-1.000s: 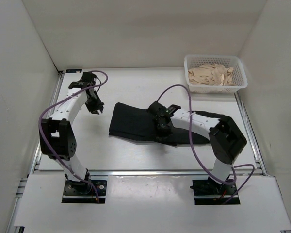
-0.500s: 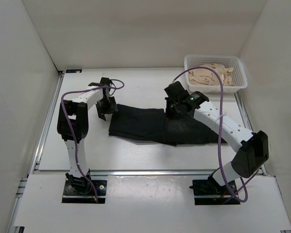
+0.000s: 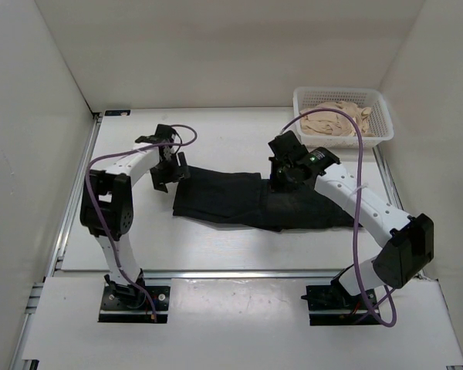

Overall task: Fold and stack the trousers
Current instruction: Fold the trousers

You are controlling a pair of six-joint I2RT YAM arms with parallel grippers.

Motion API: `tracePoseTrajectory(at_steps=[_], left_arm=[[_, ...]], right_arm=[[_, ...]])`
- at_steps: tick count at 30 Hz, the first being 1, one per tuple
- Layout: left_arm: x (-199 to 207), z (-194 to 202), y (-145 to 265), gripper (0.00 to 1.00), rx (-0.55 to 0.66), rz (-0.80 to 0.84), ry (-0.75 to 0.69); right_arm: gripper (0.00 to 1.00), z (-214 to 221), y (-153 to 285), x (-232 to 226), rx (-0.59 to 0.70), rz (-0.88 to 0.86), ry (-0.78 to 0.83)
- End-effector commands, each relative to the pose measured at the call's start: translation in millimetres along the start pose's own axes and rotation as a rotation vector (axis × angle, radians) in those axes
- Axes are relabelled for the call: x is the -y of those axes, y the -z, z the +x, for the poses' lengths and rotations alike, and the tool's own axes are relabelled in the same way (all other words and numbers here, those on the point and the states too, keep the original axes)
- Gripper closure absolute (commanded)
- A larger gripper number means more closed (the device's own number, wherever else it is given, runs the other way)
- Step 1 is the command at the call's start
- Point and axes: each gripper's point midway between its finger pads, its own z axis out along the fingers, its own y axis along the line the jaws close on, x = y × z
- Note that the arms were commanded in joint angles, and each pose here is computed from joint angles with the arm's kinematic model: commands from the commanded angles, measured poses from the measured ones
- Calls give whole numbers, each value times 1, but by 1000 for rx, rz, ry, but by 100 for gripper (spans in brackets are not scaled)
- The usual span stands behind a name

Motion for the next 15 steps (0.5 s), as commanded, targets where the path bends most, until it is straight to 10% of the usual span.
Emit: tracePoseTrajectory(at_steps=[1,12,15], left_arm=[[11,6,28,10,31,95,-39],[2,42,-28,30,-121,41,-16],[5,40,-29,76,-124,49,-6]], right_arm=[[100,2,5,3,8,-5,12],[100,6,7,9,1,4,-4],[100,7,10,10,2,4,-4]])
